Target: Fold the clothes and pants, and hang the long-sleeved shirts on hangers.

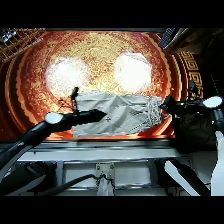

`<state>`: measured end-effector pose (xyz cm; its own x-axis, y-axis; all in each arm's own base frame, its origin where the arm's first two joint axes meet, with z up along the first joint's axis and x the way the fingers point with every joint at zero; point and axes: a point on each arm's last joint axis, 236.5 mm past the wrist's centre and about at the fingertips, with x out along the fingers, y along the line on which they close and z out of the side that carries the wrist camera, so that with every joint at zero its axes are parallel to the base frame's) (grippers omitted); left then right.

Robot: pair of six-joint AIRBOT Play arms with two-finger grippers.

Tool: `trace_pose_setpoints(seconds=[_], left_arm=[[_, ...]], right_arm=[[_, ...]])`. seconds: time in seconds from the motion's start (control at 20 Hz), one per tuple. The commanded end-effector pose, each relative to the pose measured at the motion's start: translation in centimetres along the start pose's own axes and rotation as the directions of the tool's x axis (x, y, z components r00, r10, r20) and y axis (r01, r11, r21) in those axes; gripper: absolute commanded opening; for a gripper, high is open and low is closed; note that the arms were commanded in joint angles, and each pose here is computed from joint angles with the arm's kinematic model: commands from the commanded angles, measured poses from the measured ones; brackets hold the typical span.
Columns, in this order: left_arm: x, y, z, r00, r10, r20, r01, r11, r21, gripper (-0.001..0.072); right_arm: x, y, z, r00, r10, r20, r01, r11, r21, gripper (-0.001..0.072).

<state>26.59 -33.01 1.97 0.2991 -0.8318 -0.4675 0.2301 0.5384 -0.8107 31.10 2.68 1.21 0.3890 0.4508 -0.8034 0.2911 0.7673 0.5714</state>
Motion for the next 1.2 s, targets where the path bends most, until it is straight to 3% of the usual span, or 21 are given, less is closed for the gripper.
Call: trace_pose_setpoints(seconds=[0.0, 0.1, 0.45, 1.15], left_arm=[[6.2, -2.2, -0.7, 0.998, -0.038, -0.058, 0.037, 0.999, -0.010, 0.0058], [8.8, -1.6, -0.7, 0.996, -0.025, -0.085, 0.022, 0.999, -0.041, 0.0009], [12.9, 3.0, -4.6, 0.983, 0.035, -0.181, -0.080, 0.965, -0.249, 0.0009], [17.6, 2.3, -8.2, 0.968, 0.031, -0.249, -0.089, 0.971, -0.224, 0.0008]], right_arm=[[-2.1, 1.0, 1.0, 1.000, -0.022, 0.014, 0.022, 1.000, -0.005, 0.0014], [-2.9, 1.5, 1.8, 0.999, -0.028, 0.034, 0.028, 1.000, -0.010, 0.0014], [-5.8, 3.9, 3.4, 0.995, -0.006, 0.100, 0.009, 0.999, -0.035, 0.0014], [-11.8, 8.7, 2.9, 0.984, 0.045, 0.170, -0.032, 0.996, -0.081, 0.0014]])
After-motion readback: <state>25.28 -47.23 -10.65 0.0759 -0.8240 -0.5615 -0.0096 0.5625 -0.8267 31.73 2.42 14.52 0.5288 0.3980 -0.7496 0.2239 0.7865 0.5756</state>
